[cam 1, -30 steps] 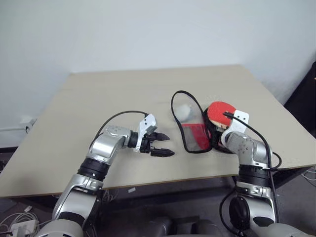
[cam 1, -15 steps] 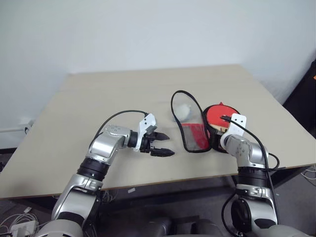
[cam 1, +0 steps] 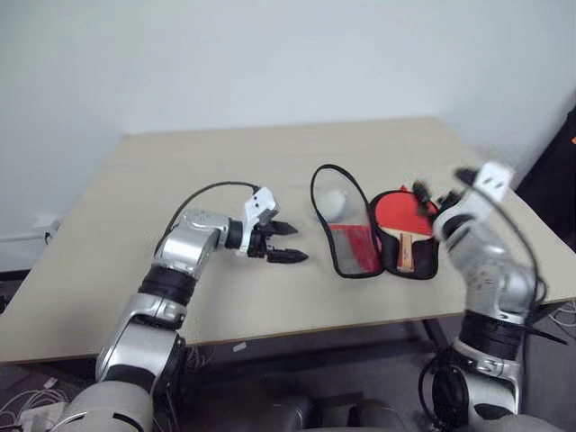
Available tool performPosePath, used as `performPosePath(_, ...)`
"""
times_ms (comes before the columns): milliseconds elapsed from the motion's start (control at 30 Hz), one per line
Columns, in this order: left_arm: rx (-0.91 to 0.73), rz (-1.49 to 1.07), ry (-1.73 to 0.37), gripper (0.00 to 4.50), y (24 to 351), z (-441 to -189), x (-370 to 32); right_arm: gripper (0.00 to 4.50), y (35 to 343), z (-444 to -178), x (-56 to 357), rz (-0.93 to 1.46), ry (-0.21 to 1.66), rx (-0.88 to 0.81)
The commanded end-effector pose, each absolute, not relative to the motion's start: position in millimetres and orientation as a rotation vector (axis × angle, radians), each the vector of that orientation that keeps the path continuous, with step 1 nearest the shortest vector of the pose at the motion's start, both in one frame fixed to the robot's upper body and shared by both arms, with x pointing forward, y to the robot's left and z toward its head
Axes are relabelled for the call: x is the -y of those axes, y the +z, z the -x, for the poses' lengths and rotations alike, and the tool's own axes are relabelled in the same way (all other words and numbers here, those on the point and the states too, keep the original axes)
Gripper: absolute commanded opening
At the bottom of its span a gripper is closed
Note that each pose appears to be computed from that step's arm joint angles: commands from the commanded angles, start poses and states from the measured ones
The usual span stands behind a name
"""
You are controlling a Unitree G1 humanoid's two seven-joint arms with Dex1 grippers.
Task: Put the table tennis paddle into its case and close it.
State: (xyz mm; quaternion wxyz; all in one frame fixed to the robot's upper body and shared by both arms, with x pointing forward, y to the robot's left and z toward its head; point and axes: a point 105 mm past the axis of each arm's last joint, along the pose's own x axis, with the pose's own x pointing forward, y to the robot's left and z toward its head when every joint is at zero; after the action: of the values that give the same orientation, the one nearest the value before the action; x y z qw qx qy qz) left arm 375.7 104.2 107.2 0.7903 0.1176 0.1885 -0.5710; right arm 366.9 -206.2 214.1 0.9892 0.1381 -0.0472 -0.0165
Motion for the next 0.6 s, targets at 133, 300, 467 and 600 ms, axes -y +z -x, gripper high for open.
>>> performPosePath(133, -0.320, -0.376, -1.297, 4.36, 109.0, -390.4, -50.3, 4.43, 240.0, -362.4, 222.6, -0.291, -0.089, 0.214)
performPosePath(300, -0.238, -0.384, -1.344, 4.36, 112.6, -387.2, 18.3, 4.43, 238.8, -359.3, 233.4, -0.298, -0.141, 0.233)
performPosePath(467, -0.143, -0.194, -1.445, 4.36, 146.2, -371.7, 72.1, 4.43, 236.4, -352.9, 244.3, -0.314, -0.204, 0.250)
performPosePath(600, -0.168, -0.092, -1.482, 4.36, 151.8, -365.4, 82.0, 4.43, 234.2, -349.1, 250.7, -0.324, -0.246, 0.258)
